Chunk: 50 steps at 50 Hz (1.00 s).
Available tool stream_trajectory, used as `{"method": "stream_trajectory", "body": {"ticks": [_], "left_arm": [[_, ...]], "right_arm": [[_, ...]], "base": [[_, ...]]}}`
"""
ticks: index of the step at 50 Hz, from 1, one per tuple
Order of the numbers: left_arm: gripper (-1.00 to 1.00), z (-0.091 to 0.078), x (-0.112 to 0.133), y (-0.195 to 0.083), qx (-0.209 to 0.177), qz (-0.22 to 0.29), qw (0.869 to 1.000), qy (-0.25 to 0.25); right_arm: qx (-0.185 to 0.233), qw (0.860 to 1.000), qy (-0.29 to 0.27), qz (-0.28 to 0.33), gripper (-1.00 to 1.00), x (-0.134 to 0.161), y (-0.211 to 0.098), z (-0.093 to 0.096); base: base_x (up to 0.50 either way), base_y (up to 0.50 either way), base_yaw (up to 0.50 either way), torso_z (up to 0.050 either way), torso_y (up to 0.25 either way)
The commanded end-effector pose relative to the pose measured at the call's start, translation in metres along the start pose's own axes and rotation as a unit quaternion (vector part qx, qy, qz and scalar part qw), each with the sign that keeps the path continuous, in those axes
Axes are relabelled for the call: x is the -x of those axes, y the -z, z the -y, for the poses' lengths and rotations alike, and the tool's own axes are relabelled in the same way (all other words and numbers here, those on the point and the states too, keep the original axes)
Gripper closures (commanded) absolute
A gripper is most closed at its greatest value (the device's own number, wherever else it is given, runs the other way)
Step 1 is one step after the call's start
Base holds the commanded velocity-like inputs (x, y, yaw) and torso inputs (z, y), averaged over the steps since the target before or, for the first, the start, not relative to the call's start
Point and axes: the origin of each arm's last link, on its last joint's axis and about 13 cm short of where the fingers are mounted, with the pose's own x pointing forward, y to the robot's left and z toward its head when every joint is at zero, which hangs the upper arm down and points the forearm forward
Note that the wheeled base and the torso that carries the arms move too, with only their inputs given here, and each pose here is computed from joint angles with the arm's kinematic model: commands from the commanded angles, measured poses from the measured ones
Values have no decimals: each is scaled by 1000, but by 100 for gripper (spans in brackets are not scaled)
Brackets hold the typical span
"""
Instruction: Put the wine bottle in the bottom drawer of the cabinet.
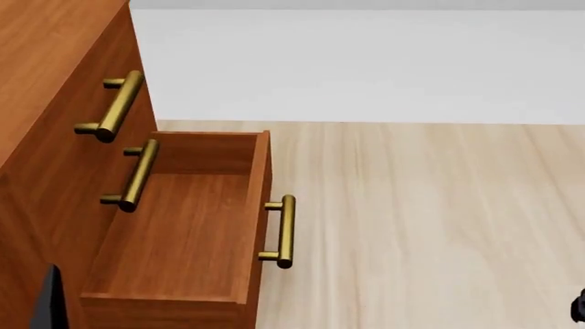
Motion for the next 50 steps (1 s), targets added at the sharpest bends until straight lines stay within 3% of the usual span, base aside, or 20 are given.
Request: {"method": "stream_trajectory", "body": {"ticks": [1,15,17,32,50], "left_arm": [[-100,1,0,2,2,-5,1000,4],[-100,1,-1,4,3,-7,1000,3],[-100,2,-2,5,3,-9,1000,5],[-100,2,-2,5,8,-11,1000,4],[-100,3,-1,5,7,-12,1000,7]], "right_arm": [[9,999,38,-11,-100,-6,10,12],[18,997,67,-38,-100,-21,21,24],[-5,996,67,-63,-100,-27,24,26],[36,993,87,-76,-100,-45,32,39],[42,985,98,-135,-100,-68,54,46]], "base": [[0,0,0,0,0],[0,0,0,0,0],[0,0,0,0,0],[0,0,0,0,0],[0,0,0,0,0]]}}
